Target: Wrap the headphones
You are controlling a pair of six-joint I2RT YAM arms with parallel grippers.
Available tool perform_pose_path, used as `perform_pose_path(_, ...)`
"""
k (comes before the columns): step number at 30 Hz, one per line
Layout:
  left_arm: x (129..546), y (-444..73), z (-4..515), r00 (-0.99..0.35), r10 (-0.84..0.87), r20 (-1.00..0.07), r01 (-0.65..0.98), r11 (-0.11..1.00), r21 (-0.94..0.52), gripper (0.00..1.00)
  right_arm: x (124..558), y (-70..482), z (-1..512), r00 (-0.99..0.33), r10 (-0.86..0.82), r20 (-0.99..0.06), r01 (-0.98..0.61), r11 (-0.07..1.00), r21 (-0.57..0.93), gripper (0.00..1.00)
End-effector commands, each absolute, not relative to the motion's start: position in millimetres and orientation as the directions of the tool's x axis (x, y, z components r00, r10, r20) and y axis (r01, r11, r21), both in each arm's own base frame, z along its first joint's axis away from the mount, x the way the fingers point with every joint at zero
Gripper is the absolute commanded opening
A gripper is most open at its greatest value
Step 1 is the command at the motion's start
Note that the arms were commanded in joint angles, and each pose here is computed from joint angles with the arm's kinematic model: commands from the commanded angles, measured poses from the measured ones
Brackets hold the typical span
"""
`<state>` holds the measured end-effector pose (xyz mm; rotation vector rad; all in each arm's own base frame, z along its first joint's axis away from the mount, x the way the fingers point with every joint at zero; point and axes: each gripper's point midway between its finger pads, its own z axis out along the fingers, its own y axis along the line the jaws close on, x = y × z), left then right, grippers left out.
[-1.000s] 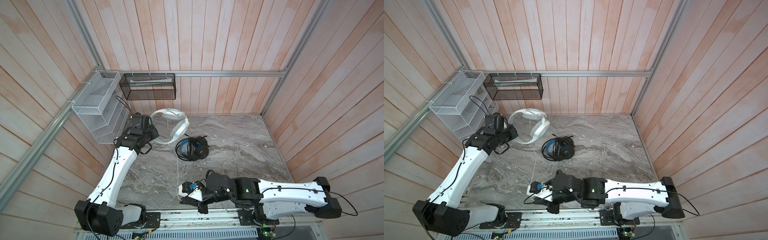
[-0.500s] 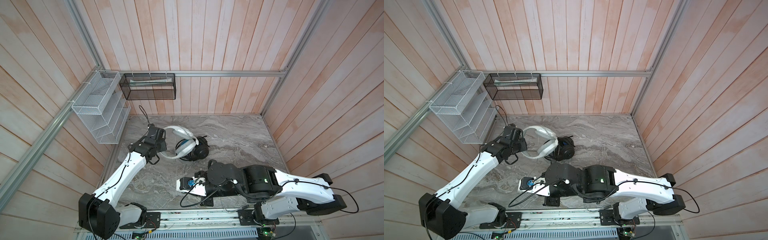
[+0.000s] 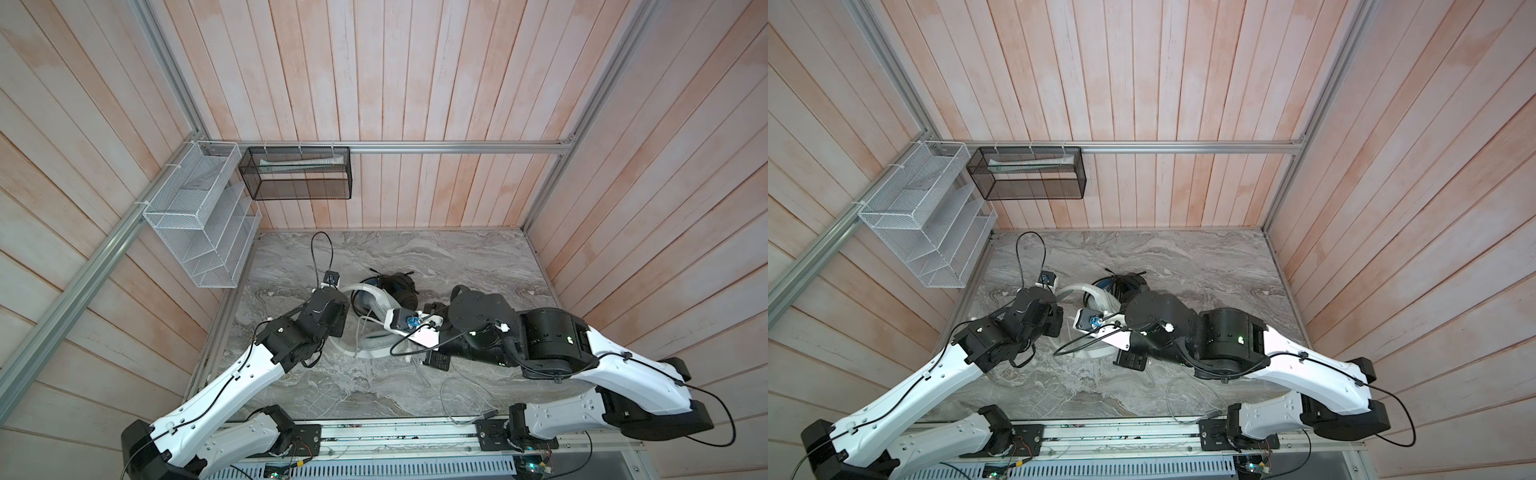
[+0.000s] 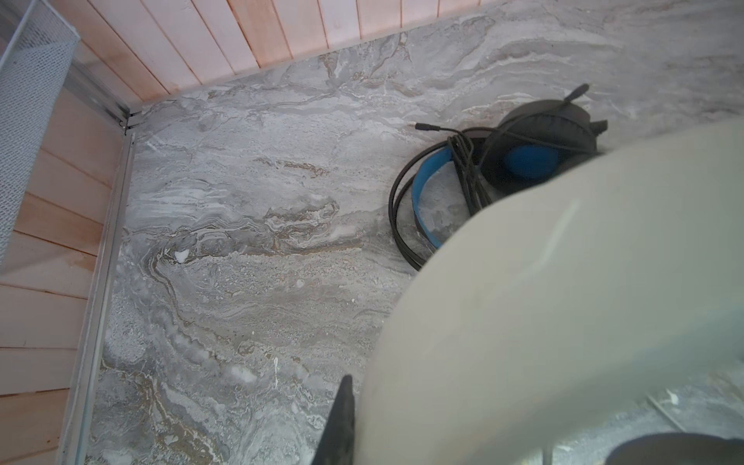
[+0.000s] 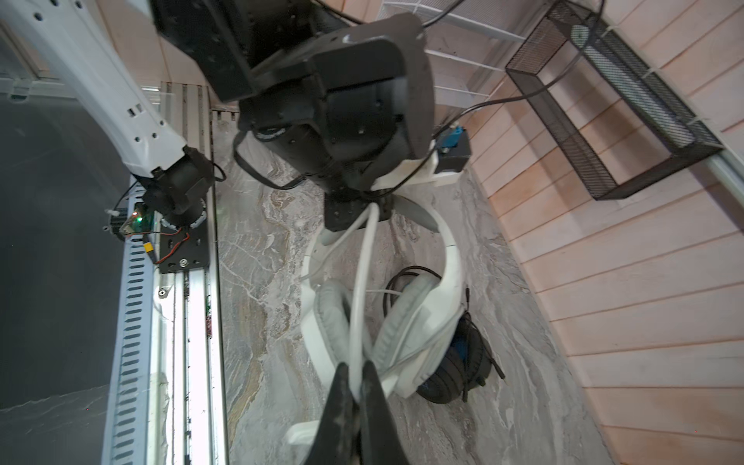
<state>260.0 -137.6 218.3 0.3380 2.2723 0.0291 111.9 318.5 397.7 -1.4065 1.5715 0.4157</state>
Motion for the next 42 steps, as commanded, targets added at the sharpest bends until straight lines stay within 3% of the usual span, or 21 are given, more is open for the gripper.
perform_pose_path(1,249.2,-150.4,243.6,-0.578,0.244,-0.779,0.283,0.955,0.089,0.00,145.6,304.0,421.5,0.122,-0.516,-0.848,-0.824,0.424,-0.376,0.00)
perform_pose_path(7,229.6,-162.8,255.7,-0.567,0.236,-0.789,0.355,0.935,0.025,0.00,188.8,290.7,416.9,0.078,-0.494,-0.866,-0.744,0.550,-0.380,0.00)
perform_pose_path(21,195.5,-180.4,326.6,-0.519,0.080,-0.851,0.484,0.848,-0.216,0.00,243.1,281.4,367.9,-0.100,-0.445,-0.890,-0.685,0.679,-0.262,0.00)
perform_pose_path(25,190.6,-182.7,348.3,-0.511,-0.001,-0.860,0.492,0.820,-0.293,0.00,244.6,286.9,356.1,-0.121,-0.412,-0.903,-0.708,0.674,-0.213,0.00)
perform_pose_path(30,183.9,-191.1,382.0,-0.497,-0.135,-0.857,0.521,0.743,-0.420,0.00,225.5,306.7,341.8,-0.108,-0.355,-0.929,-0.803,0.581,-0.128,0.00)
perform_pose_path(38,175.3,-197.2,419.1,-0.502,-0.268,-0.823,0.548,0.638,-0.542,0.00,210.6,309.6,341.0,-0.085,-0.273,-0.958,-0.851,0.521,-0.073,0.26)
perform_pose_path(40,175.5,-195.1,426.0,-0.501,-0.297,-0.813,0.538,0.629,-0.561,0.00,204.2,310.9,336.4,-0.090,-0.238,-0.967,-0.872,0.487,-0.038,0.35)
perform_pose_path(42,176.9,-191.9,433.6,-0.501,-0.333,-0.799,0.519,0.623,-0.585,0.00,199.3,312.0,327.8,-0.102,-0.211,-0.972,-0.890,0.456,-0.005,0.53)
